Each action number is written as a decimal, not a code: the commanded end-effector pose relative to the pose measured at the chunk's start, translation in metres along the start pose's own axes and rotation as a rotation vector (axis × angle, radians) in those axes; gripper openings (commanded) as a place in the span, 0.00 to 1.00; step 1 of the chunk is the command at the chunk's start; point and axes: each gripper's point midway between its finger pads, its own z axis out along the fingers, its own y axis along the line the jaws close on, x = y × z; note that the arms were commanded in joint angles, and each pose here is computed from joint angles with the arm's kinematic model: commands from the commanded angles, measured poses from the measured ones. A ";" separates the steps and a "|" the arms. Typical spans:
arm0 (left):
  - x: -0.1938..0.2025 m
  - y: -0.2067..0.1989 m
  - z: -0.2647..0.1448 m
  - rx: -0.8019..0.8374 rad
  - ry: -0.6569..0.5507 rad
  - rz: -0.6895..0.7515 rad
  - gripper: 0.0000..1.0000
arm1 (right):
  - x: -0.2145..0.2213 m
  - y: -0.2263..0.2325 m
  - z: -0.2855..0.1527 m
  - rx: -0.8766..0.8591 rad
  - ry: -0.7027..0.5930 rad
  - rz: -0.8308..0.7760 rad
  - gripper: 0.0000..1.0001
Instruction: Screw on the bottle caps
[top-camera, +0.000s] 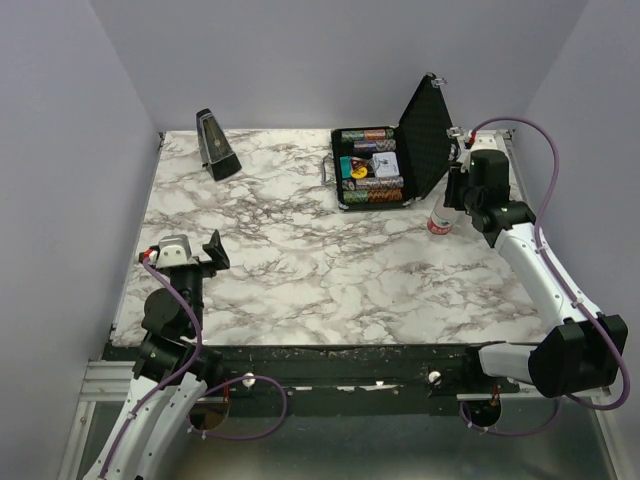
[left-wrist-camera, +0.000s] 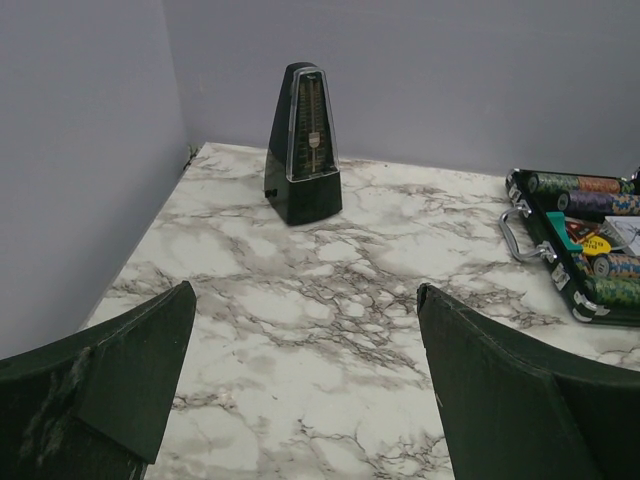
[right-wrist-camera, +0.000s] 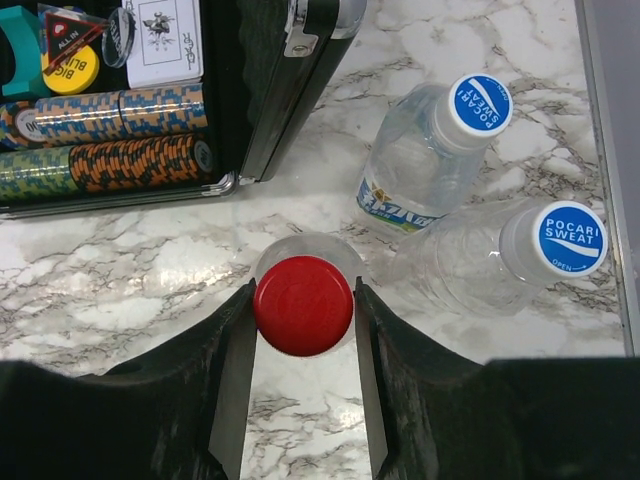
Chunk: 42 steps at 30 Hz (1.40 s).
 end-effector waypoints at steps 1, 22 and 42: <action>0.005 -0.004 0.000 0.026 0.012 0.018 0.99 | 0.000 -0.002 -0.002 -0.006 0.020 -0.003 0.51; -0.017 0.008 -0.003 -0.043 -0.030 -0.035 0.99 | -0.057 -0.013 -0.069 -0.021 -0.213 0.055 0.77; -0.148 0.038 -0.024 -0.144 -0.278 -0.057 0.99 | -0.018 -0.088 -0.219 0.180 -0.784 0.217 1.00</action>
